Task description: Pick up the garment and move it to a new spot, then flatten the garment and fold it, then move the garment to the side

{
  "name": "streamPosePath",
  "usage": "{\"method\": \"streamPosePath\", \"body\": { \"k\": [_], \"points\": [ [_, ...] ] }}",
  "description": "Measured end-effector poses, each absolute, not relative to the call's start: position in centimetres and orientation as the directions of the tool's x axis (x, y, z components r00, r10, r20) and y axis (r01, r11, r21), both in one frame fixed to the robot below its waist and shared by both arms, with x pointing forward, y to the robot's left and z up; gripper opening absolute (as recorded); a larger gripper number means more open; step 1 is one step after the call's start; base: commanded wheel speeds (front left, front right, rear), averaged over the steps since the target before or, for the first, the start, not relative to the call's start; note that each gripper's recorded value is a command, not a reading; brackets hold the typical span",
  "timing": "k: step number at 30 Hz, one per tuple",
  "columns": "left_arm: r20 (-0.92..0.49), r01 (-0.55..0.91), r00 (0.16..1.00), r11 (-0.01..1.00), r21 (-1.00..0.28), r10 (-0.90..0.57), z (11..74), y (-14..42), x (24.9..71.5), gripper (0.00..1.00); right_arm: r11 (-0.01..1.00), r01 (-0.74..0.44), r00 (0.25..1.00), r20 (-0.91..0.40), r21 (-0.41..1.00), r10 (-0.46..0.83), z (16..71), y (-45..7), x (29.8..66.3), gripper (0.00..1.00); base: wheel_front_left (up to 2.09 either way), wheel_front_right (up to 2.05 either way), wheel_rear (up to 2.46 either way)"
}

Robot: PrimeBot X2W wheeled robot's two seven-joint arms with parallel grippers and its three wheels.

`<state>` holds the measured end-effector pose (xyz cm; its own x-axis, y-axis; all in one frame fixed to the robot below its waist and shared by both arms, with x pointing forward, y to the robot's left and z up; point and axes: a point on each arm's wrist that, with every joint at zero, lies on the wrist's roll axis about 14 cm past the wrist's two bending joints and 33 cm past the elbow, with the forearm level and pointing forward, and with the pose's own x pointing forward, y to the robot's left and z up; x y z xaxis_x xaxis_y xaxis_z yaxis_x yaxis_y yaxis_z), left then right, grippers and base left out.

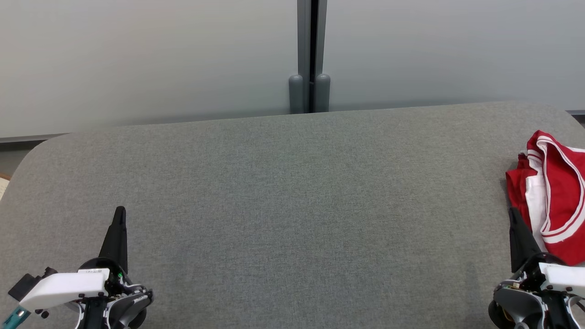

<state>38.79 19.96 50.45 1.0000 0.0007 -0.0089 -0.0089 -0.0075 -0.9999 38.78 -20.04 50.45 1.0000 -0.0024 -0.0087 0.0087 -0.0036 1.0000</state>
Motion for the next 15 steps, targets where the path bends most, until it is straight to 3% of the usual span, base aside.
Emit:
{"method": "streamPosePath", "body": {
  "k": [15],
  "points": [
    [-0.009, -0.009, 1.0, -0.008, -1.0, 0.001, 50.45, 19.96, 38.79, 0.0, -0.004, 0.008, 1.0, -0.008, 1.0, -0.002, 50.46, -20.04, 38.78, 0.0, 0.0, 0.0, 0.0]
  ]
}}
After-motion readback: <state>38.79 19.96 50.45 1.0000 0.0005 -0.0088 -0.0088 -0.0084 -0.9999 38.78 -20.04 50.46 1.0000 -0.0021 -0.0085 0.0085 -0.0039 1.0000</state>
